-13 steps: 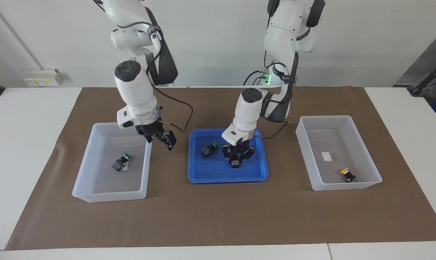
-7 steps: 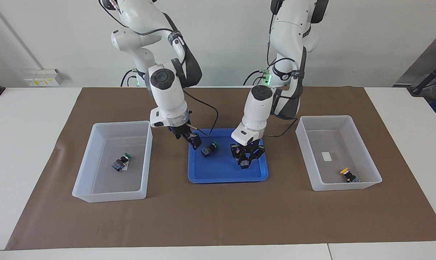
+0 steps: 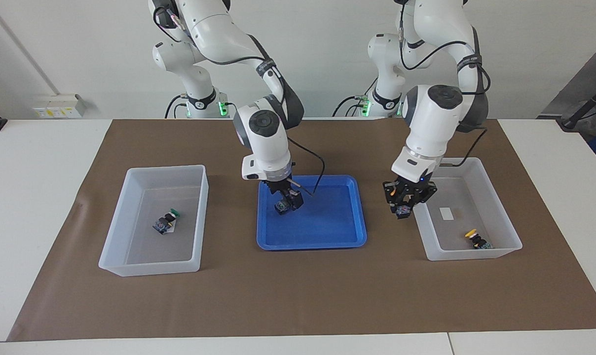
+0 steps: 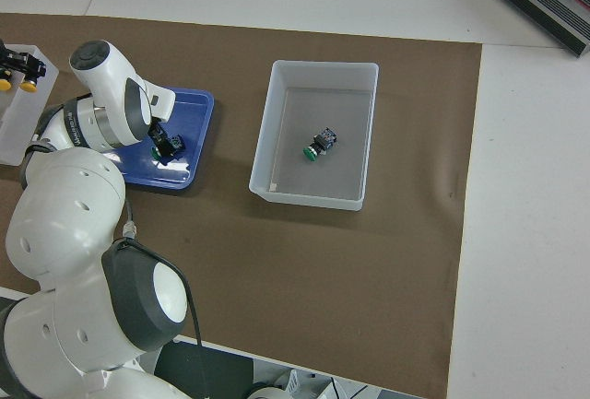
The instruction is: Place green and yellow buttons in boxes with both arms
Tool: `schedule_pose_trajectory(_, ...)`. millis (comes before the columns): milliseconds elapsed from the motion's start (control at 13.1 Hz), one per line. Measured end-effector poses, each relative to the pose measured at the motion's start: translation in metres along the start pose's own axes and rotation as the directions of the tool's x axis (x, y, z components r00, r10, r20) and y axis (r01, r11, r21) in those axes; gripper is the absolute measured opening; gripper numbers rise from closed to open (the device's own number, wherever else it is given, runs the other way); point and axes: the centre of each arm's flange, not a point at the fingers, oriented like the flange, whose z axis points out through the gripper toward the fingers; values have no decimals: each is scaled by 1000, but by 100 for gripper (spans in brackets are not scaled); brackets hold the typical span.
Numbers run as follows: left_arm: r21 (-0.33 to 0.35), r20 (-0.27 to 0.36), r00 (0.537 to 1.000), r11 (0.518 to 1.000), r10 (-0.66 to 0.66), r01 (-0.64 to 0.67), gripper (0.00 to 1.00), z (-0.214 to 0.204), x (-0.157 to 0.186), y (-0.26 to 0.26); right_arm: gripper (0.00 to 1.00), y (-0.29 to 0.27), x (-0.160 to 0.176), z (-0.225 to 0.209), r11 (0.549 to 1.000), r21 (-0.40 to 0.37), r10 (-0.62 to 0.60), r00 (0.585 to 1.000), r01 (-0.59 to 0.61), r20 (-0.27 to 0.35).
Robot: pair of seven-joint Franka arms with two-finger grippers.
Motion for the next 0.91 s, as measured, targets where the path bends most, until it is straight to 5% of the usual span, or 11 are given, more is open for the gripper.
schedule_pose_trajectory(686,79,-134,981,988,139,-129,43,36,-6,-137,100,7,4,29,998,-44,-46,999,47,10)
schedule_pose_trajectory(915,92,-161,979,989,127,-113,43,69,-11,-149,65,7,4,30,998,-46,-52,999,52,11)
